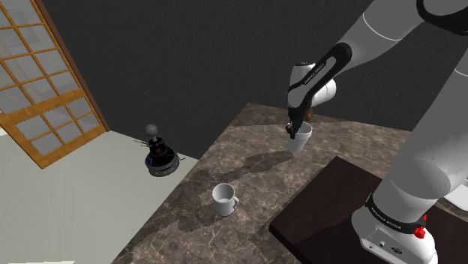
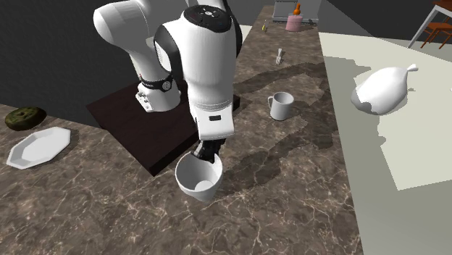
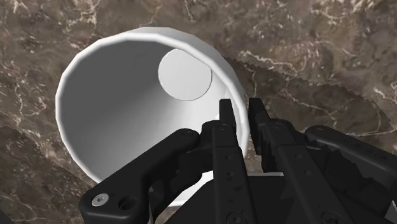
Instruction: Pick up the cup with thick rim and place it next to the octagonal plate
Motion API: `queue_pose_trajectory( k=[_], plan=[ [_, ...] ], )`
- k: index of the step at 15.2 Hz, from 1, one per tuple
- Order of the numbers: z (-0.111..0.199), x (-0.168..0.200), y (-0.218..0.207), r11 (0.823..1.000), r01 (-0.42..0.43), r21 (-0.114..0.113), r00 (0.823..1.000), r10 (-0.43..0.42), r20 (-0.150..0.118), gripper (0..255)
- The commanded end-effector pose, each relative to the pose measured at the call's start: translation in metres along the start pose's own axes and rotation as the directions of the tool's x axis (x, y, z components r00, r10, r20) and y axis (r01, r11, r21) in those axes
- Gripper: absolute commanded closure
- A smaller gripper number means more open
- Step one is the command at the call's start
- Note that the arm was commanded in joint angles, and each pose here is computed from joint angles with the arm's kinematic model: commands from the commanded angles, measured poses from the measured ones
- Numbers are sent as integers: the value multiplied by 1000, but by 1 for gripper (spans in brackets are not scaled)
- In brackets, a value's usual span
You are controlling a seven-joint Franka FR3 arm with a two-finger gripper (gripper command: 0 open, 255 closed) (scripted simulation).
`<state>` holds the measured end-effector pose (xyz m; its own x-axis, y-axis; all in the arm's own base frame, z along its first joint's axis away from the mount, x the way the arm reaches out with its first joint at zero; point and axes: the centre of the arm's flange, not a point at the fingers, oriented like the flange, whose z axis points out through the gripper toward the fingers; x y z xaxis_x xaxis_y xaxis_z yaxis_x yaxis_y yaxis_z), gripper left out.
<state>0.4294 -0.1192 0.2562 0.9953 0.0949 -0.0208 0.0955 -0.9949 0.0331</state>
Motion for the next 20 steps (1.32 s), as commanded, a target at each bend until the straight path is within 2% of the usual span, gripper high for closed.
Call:
queue_pose_trajectory(
  k=[1,20],
  plan=[
    [-10,-1,1,1000,0,0,1000,0,0,255],
    [-110,-3,4,1000,0,0,1000,0,0,255]
  ],
)
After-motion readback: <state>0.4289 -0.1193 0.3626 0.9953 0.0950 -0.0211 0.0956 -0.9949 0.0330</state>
